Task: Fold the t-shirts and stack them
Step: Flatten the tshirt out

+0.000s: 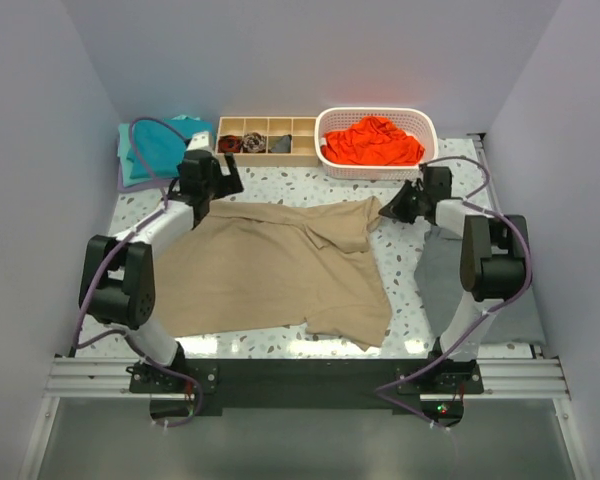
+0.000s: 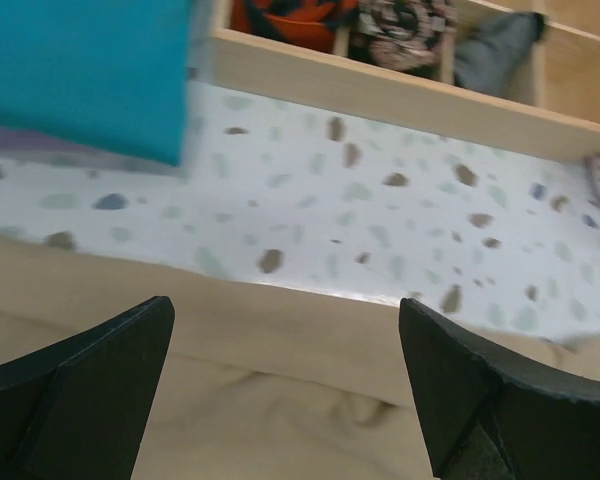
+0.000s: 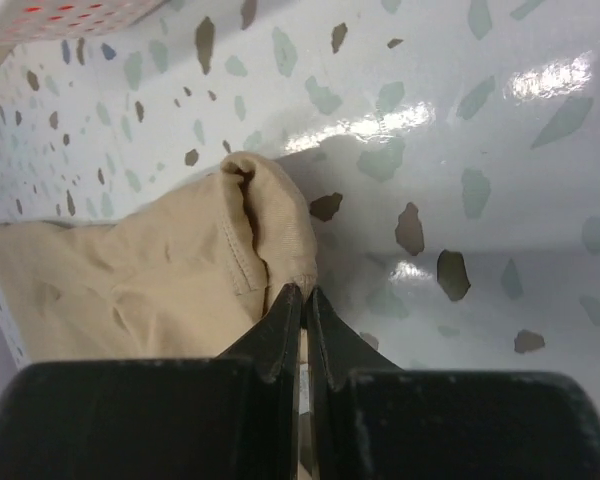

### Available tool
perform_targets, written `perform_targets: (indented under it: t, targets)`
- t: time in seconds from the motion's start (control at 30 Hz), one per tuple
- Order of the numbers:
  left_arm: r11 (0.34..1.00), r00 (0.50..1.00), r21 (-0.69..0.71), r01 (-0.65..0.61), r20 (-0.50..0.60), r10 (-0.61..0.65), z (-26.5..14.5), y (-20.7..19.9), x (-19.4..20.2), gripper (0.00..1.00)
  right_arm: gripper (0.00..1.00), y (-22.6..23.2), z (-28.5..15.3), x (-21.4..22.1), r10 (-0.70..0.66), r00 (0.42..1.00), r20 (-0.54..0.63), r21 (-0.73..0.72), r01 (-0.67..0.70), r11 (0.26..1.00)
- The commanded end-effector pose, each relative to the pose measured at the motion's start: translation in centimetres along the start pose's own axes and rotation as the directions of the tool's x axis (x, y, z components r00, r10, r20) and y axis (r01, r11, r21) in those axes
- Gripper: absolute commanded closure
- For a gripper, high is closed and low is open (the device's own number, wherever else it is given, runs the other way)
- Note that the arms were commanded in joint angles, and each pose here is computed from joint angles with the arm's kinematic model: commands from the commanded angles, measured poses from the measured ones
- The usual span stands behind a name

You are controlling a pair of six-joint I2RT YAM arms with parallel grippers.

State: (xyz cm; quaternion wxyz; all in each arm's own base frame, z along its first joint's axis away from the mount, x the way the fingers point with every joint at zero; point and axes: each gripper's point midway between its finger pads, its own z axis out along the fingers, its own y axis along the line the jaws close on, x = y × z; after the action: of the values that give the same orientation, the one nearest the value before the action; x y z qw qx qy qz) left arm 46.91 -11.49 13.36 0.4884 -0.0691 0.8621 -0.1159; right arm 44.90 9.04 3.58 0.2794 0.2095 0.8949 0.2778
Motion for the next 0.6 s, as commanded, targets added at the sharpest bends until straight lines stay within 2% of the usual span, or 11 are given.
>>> perform_targets:
  t: [0.0, 0.1, 0.13, 0.17, 0.37, 0.57]
  targets:
    - [0.957, 0.999, -0.288, -0.03, 0.01, 0.034, -0.2, 7.3, 0.1, 0.0, 1.0, 2.6, -4.9, -3.0, -0.098, 0.986, 0.135, 0.016, 0.097, 0.995]
    - [0.943, 1.0, -0.332, 0.013, -0.006, -0.016, 1.4, 9.7, 0.3, 0.0, 1.0, 3.0, -6.6, -3.1, -0.114, 0.982, 0.147, 0.026, 0.112, 0.993]
    - [0.932, 0.995, -0.362, 0.012, -0.084, -0.045, 1.9, 10.9, 2.4, 0.0, 1.0, 3.6, -7.5, -3.3, -0.125, 0.978, 0.164, 0.02, 0.124, 0.992]
    - [0.924, 0.994, -0.379, 0.045, -0.079, -0.081, 2.2, 12.1, 1.8, 0.0, 1.0, 3.7, -7.9, -3.1, -0.13, 0.978, 0.165, 0.025, 0.127, 0.992]
    - [0.896, 0.971, -0.424, 0.131, -0.126, -0.202, 3.0, 15.5, 4.0, 0.0, 1.0, 4.8, -9.5, -4.0, -0.152, 0.968, 0.2, 0.021, 0.151, 0.988]
    - [0.891, 0.967, -0.421, 0.168, -0.104, -0.232, 3.2, 15.6, 4.6, 0.0, 1.0, 4.8, -9.0, -3.9, -0.149, 0.971, 0.187, 0.006, 0.151, 0.989]
